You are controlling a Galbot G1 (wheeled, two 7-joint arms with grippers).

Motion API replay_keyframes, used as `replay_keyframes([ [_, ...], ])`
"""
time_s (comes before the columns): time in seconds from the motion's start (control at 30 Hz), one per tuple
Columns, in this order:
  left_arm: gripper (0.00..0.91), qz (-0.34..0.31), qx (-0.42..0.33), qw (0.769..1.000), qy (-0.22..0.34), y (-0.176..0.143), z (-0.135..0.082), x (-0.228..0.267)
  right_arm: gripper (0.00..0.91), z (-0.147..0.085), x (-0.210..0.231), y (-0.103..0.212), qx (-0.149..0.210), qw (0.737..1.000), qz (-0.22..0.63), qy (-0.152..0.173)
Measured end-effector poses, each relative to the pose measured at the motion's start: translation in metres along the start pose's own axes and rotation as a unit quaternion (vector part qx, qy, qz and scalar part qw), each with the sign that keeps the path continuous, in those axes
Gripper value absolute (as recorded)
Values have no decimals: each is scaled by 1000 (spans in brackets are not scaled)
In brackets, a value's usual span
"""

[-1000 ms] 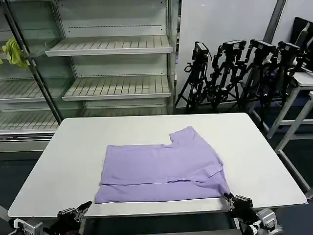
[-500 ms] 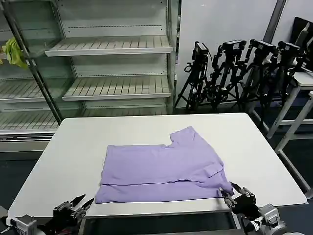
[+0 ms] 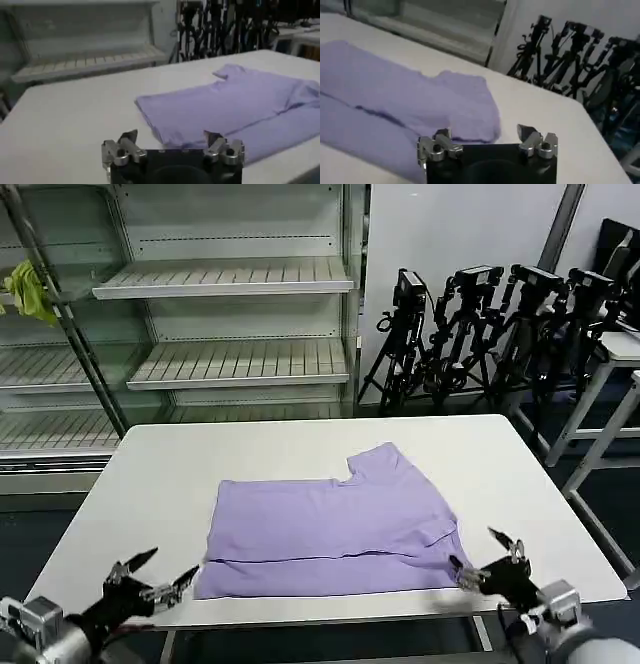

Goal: Fold and organize the clothes.

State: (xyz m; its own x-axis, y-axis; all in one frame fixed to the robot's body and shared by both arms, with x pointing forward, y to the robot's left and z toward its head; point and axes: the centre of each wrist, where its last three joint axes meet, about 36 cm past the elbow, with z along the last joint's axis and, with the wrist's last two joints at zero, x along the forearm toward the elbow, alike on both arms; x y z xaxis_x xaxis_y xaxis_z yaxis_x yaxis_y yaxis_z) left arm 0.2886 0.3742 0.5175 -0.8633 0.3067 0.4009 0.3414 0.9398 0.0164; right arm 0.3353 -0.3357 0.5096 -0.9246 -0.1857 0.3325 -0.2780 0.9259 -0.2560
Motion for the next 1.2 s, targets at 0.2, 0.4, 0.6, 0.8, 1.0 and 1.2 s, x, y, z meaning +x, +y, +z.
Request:
replay_keyframes([
  [0.2,907,-10,2,1000,-28,27,-13,-33,907,-7,-59,-28,-29,999,11,-24],
  [0.4,907,-13,23,999,-44,51,-22,-76,907,-19,-128,-46,-65,997,16,-35],
  [0.6,907,-9,38,998,-50,65,-29,-119,907,-42,-198,-46,-95,995,8,-40],
  [0.8,897,5,46,998,-45,63,-32,-150,907,-61,-255,-31,-126,992,-3,-28],
  [1.0,897,16,46,998,-38,59,-33,-170,907,-64,-294,0,-145,989,-25,5],
  [1.2,887,24,49,998,-36,55,-34,-186,907,-67,-318,29,-149,987,-45,24],
])
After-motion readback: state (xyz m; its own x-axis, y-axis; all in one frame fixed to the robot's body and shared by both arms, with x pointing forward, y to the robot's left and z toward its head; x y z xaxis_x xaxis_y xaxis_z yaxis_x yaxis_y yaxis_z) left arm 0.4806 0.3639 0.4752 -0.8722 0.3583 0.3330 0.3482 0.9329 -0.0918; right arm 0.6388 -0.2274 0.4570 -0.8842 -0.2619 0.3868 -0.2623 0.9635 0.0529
